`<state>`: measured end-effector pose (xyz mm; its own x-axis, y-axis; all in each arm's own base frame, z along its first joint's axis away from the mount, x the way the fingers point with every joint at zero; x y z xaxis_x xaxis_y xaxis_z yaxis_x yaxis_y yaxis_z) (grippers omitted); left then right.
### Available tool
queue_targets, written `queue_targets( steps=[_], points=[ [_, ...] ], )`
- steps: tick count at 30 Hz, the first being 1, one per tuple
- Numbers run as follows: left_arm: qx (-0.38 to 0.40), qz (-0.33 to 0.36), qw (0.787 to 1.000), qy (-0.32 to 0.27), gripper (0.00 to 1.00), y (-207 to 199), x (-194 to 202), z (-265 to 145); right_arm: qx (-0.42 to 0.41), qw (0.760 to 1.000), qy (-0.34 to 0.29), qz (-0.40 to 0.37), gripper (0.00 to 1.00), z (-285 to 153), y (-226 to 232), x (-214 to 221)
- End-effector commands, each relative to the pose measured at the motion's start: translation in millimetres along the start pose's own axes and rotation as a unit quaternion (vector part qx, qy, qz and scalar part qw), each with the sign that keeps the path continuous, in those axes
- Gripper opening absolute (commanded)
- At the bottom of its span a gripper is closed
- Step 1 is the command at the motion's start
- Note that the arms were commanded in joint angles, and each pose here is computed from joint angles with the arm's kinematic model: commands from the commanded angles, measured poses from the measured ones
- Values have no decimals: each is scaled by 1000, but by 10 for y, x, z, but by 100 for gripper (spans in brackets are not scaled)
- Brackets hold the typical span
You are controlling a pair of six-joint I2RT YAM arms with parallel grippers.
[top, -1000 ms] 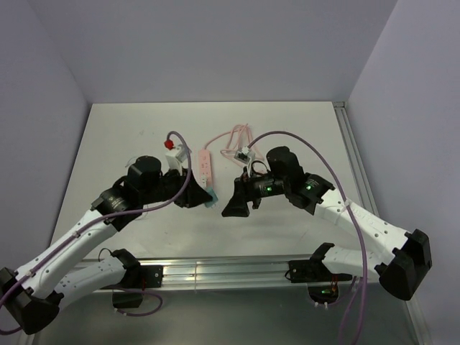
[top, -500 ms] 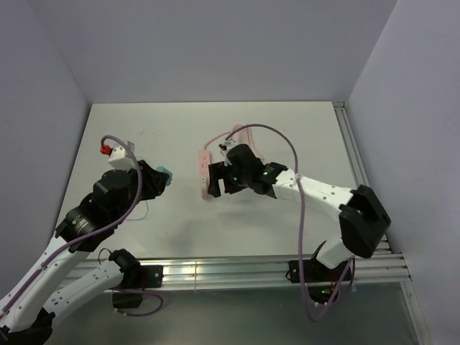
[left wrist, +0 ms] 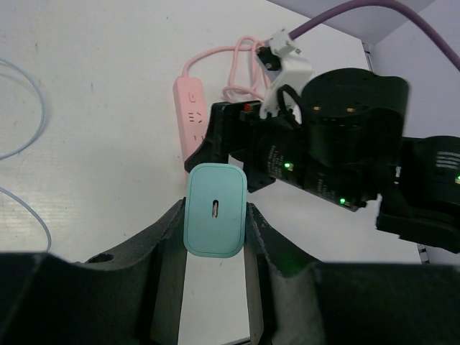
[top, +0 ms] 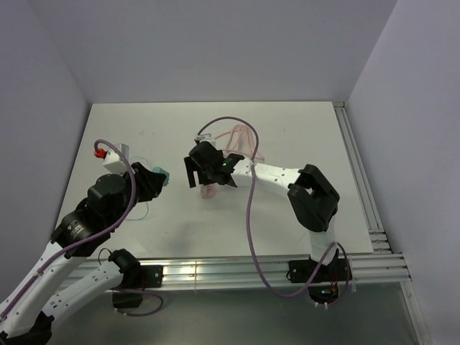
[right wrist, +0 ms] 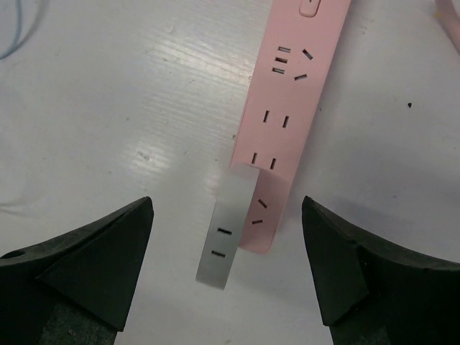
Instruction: Insert the plug
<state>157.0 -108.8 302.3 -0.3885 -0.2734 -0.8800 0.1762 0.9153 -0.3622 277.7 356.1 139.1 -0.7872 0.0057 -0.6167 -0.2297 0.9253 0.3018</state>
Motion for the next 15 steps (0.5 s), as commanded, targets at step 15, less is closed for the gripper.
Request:
queue_targets(
  steps=[15],
  points=[
    [37, -6, 999, -34, 0, -71, -133, -96, 130, 991, 28, 33, 83, 321, -55, 147]
  ],
)
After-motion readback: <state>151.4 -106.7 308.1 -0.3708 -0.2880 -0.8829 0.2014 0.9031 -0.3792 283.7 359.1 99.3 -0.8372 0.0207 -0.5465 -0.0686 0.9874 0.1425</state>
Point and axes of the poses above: each gripper's point midway between its finger pads, its own z axis out along the fingers, its own y axis along the line the jaws close on, x = y × z, the point moved 6 cm from there along -z, back along the fingers, and after that the axes turned 9 degrees about z, right-handed, at the moved point
